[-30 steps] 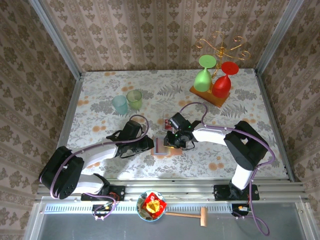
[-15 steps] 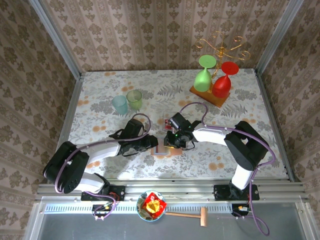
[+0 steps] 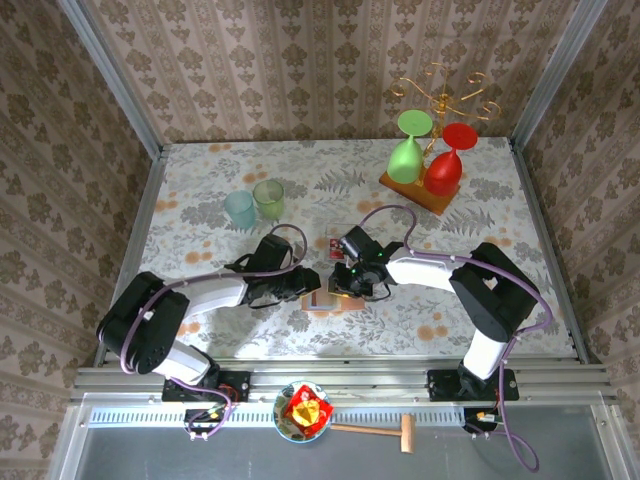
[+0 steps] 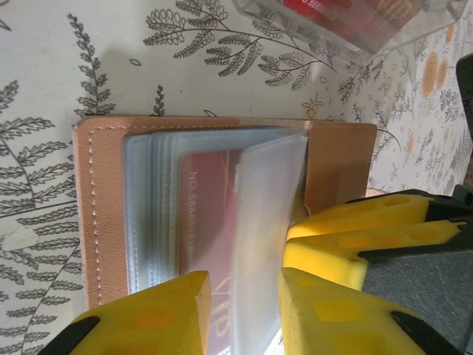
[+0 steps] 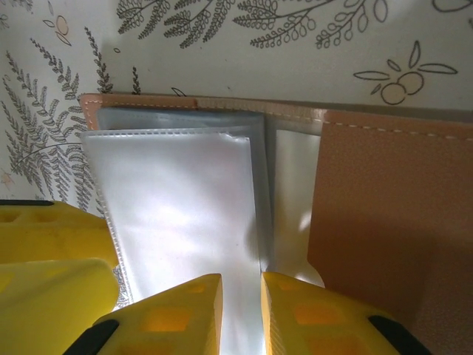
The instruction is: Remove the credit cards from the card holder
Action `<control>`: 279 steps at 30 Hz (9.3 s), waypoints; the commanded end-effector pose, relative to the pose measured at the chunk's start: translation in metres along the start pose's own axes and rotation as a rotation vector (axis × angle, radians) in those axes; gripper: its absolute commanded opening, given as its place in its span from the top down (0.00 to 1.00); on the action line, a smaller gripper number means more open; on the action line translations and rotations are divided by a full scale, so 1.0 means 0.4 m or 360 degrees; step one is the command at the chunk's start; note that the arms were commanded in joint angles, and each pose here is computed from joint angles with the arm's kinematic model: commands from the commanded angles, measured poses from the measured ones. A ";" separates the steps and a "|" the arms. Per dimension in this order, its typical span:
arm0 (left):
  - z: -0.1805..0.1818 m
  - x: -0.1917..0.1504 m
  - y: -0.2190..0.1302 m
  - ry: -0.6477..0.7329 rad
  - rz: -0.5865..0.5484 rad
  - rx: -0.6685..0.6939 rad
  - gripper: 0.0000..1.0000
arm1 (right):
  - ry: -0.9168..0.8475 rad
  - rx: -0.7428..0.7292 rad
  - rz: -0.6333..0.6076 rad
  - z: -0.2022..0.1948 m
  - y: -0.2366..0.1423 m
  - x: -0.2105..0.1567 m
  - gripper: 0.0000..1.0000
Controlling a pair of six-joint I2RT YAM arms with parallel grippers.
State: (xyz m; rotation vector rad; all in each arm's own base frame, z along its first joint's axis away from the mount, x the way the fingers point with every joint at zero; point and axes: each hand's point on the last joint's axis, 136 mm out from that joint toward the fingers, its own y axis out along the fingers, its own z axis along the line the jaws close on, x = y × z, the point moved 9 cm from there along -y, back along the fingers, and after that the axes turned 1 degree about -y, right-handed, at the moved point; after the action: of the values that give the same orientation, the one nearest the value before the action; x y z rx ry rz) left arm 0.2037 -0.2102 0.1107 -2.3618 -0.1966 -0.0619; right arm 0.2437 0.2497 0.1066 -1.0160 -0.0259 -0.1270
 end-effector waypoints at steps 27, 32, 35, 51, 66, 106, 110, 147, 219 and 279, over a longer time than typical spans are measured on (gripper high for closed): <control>-0.074 0.013 0.001 0.0072 0.0012 -0.0105 0.69 | -0.0040 -0.0034 -0.0153 -0.003 -0.112 0.000 0.76; -0.096 0.018 0.005 0.0098 0.0017 -0.0118 0.60 | -0.0018 -0.0030 -0.0214 -0.024 -0.154 0.000 0.76; -0.112 0.023 0.014 0.0111 0.0027 -0.0122 0.56 | -0.0011 -0.0039 -0.0255 -0.038 -0.181 -0.001 0.76; -0.186 0.027 0.126 0.0199 0.0179 -0.0158 0.46 | 0.0074 -0.0047 -0.0377 -0.122 -0.269 -0.034 0.74; -0.193 0.021 0.157 0.0206 0.0222 -0.0192 0.45 | 0.0138 0.0026 -0.0399 -0.140 -0.274 -0.050 0.72; -0.028 -0.003 -0.042 0.0105 -0.0066 -0.0001 0.46 | -0.0045 0.0107 -0.0159 0.041 -0.117 0.019 0.74; 0.002 -0.007 -0.037 0.0085 -0.0049 0.0043 0.46 | -0.0051 0.0093 -0.0129 0.049 -0.091 0.020 0.74; 0.050 -0.027 -0.016 0.0009 0.0008 0.0072 0.51 | -0.0040 0.0062 0.0011 0.043 0.010 0.014 0.79; -0.033 0.011 -0.003 0.0104 0.0012 0.0010 0.71 | -0.0074 0.0019 0.0016 0.036 -0.026 0.013 0.75; -0.050 0.012 -0.004 0.0177 0.0043 0.0061 0.84 | -0.0101 -0.0008 0.0002 0.021 -0.044 0.028 0.74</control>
State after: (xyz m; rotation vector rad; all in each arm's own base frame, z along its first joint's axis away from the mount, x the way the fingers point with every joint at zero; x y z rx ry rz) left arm 0.2072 -0.2168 0.1145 -2.3061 -0.1362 -0.1164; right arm 0.2543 0.2537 0.1207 -1.0461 -0.0839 -0.0701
